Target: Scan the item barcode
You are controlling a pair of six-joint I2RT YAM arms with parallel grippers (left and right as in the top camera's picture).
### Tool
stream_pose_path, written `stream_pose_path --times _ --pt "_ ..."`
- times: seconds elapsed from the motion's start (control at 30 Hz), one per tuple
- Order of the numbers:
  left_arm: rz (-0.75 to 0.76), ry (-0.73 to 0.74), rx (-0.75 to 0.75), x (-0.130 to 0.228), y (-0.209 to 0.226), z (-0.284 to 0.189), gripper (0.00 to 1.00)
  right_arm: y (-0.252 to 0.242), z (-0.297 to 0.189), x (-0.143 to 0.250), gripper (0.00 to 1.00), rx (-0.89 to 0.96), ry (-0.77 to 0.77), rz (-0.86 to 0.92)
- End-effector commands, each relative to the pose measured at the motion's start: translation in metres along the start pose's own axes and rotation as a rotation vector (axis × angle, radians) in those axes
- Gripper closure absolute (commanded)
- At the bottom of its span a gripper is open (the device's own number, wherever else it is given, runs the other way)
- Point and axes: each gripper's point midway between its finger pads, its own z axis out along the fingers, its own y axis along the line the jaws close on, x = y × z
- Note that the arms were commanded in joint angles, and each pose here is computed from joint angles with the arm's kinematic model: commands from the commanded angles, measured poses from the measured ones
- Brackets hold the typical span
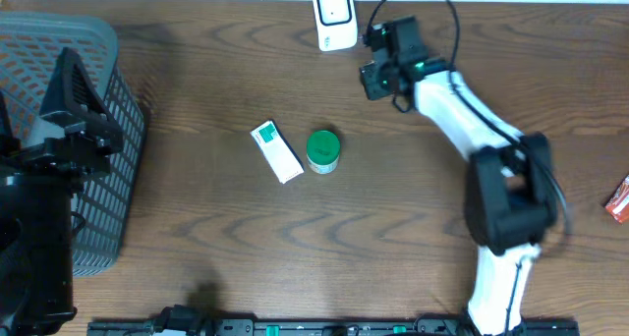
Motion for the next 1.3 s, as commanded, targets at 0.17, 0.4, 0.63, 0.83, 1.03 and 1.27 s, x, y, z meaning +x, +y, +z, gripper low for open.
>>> stream_pose_path --times 0.17,0.4,0.63,0.83,1.03,1.27 --pt "-0.014 -0.008 -0.006 -0.002 0.001 -0.001 0.17 0.022 -0.102 0.059 0.18 -0.04 0.26 0.199" --pt "-0.014 -0.008 -0.006 -0.002 0.001 -0.001 0.17 0.04 -0.114 0.094 0.01 -0.114 0.424 0.221" --pt "-0.014 -0.008 -0.006 -0.002 0.001 -0.001 0.17 0.057 -0.102 0.065 0.73 -0.147 0.296 0.186" --pt "-0.014 -0.008 -0.006 -0.002 0.001 -0.001 0.17 0.002 -0.085 0.075 0.99 0.198 0.297 0.259" --pt "-0.014 -0.008 -0.006 -0.002 0.001 -0.001 0.17 -0.022 -0.04 0.106 0.99 0.247 0.413 0.289" --pt "-0.014 -0.008 -0.006 -0.002 0.001 -0.001 0.17 -0.025 0.004 0.154 0.99 0.227 0.588 0.319"
